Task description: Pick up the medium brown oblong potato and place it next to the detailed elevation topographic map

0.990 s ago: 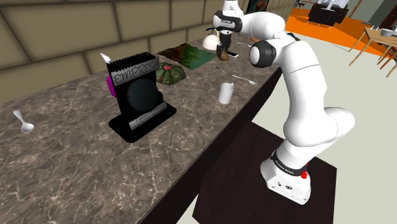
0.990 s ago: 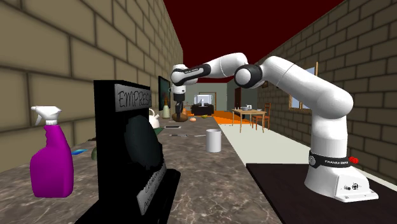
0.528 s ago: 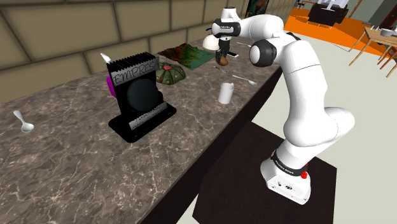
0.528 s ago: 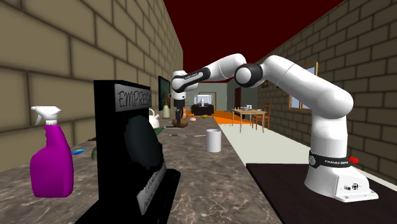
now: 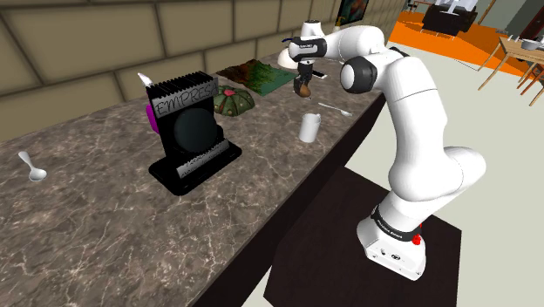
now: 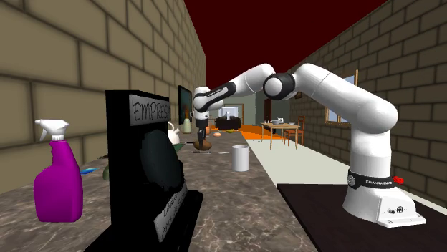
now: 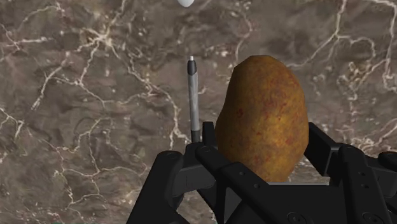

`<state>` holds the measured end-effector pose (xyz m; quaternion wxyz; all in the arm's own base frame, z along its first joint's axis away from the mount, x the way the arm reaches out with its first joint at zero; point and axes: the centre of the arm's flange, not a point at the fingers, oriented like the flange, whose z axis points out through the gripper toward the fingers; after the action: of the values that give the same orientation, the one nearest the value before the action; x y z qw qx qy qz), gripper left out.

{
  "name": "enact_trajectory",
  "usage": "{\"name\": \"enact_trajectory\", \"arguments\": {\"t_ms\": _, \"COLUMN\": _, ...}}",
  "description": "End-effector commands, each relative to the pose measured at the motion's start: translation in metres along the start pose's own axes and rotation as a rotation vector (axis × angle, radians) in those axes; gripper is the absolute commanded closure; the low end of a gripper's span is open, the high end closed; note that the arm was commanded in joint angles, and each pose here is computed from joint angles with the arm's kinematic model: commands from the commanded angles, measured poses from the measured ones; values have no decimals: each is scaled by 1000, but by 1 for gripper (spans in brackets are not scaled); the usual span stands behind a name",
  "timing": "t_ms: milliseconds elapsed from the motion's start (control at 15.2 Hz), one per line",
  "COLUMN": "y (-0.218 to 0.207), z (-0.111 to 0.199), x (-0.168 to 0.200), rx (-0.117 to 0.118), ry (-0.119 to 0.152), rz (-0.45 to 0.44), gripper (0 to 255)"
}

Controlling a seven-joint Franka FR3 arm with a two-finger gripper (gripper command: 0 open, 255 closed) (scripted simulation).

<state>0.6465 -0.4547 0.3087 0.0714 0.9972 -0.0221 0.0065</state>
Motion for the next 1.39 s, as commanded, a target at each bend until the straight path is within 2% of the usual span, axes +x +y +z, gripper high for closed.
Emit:
{"name": "enact_trajectory", "arguments": {"t_ms": 0, "y": -1, "z": 11, "x": -1, "rx": 0, "ry": 1, "rz": 0, "gripper": 255}}
{"name": "enact_trajectory", "arguments": {"t_ms": 594, "y": -2, "z": 18, "x": -1, "rx": 0, "ry": 1, "rz": 0, "gripper": 255}}
{"name": "enact_trajectory", "arguments": {"t_ms": 660, "y": -2, "z": 18, "x": -1, "rx": 0, "ry": 1, "rz": 0, "gripper": 0}}
{"name": "enact_trajectory", "arguments": {"t_ms": 990, "y": -2, "z": 18, "x": -1, "rx": 0, "ry": 1, "rz": 0, "gripper": 0}}
{"name": "enact_trajectory", "arguments": {"t_ms": 1254, "y": -2, "z": -32, "x": -1, "rx": 0, "ry": 1, "rz": 0, "gripper": 0}}
{"name": "enact_trajectory", "arguments": {"t_ms": 1320, "y": -2, "z": -32, "x": -1, "rx": 0, "ry": 1, "rz": 0, "gripper": 0}}
